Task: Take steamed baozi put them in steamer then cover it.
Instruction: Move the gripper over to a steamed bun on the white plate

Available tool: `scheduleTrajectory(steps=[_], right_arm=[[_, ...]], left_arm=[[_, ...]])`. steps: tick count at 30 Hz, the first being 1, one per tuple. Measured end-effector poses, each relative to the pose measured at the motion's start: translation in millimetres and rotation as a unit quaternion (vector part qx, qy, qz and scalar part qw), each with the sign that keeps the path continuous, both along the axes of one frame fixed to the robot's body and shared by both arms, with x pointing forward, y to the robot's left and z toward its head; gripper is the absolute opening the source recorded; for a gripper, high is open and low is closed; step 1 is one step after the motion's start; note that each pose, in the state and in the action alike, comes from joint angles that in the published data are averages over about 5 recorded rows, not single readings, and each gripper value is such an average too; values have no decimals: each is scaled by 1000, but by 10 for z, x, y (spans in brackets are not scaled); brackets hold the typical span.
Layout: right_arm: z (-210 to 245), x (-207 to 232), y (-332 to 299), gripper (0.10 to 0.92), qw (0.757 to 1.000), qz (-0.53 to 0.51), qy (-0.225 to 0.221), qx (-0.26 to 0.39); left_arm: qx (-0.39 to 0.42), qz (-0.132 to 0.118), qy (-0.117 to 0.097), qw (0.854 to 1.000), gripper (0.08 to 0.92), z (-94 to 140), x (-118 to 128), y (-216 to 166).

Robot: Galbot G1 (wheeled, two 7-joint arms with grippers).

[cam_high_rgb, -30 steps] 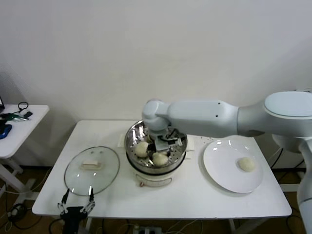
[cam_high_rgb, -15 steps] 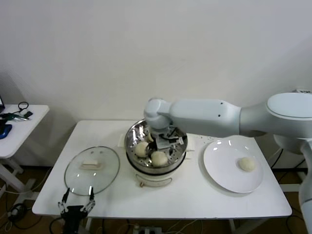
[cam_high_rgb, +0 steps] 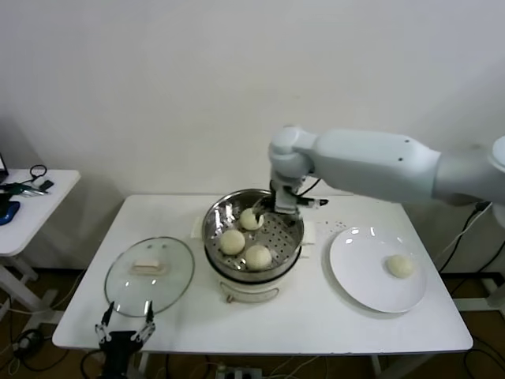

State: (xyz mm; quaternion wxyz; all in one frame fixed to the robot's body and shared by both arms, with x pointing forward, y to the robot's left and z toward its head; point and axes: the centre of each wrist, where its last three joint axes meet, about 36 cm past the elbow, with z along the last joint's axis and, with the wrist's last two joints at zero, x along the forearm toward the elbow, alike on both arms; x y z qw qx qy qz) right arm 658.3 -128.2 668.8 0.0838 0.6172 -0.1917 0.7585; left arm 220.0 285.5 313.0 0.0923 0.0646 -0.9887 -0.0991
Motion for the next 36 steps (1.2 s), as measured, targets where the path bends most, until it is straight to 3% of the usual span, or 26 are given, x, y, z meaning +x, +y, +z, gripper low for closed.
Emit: scheduleTrajectory(steps=[6,16,24,36], right_arm=[[49,88,-852,823,984,-175,6,34],[-411,-23,-2272,823,921,-382,44,66],[-987,-232,-3097,823,878,-469,64,67],[-1546,-384,-3707,823,845,-528,65,51]], left_arm=[[2,-5,-2,1000,823,10,17,-27],[2,-6,-14,1000,823,49,33,-78],[7,-9,-22,1000,823,94,55,-92],[11,-9,-21,1000,823,94,48,-133]])
